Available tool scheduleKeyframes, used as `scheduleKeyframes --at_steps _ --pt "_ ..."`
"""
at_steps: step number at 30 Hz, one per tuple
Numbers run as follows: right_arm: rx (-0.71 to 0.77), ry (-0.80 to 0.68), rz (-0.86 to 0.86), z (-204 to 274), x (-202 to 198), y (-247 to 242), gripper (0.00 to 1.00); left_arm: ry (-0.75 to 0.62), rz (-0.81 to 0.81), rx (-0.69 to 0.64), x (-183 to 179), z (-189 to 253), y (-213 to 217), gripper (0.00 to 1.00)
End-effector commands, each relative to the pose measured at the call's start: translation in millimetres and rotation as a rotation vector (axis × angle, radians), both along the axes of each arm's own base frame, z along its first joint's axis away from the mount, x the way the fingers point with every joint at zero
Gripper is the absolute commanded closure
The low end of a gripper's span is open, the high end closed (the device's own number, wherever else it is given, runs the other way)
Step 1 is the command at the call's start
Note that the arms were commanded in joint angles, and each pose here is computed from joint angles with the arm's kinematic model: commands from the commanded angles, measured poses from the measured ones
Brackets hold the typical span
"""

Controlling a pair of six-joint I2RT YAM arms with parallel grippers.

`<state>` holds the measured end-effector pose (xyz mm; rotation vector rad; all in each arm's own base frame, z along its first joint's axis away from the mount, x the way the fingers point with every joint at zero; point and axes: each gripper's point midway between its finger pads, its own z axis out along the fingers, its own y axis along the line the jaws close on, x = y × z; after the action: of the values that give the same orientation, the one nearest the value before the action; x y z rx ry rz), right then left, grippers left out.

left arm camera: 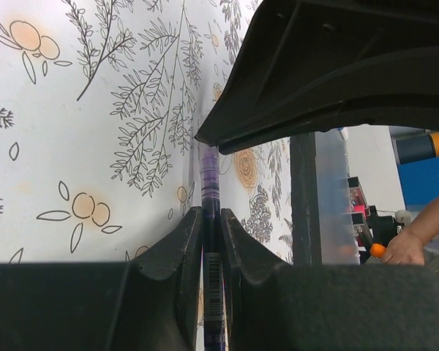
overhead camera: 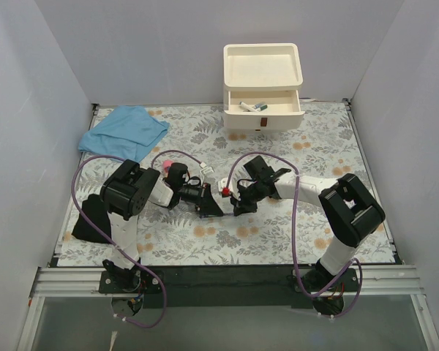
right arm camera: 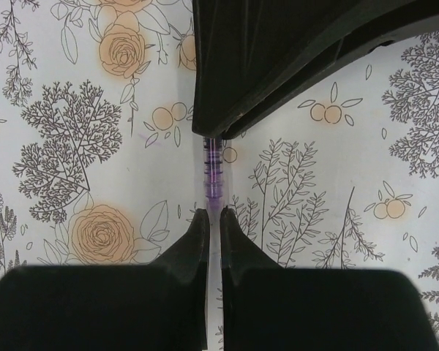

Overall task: Sort the stationery into containers
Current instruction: Close the pen cap on the pen.

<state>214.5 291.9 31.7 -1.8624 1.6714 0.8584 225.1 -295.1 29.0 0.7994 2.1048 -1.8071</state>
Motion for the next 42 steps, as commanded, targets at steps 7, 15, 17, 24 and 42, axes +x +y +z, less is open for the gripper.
scheduleKeyframes --at_steps 7,15,17,24,42 --pt "0.130 -0.085 0.099 21 3 50 0.99 -0.071 0.030 0.041 21 -13 -33 1.00" --pt "0.217 -0.066 0.066 41 7 67 0.99 -0.073 0.026 0.108 27 -30 -42 1.00" --pt "0.225 -0.054 0.061 42 7 70 0.99 -0.077 0.023 0.111 27 -31 -44 1.00" --pt "0.280 -0.059 0.060 49 12 84 0.99 -0.070 0.024 0.128 24 -39 -48 1.00" --pt "0.023 -0.107 0.054 16 -8 16 0.63 -0.254 -0.064 0.190 1 -2 -6 1.00"
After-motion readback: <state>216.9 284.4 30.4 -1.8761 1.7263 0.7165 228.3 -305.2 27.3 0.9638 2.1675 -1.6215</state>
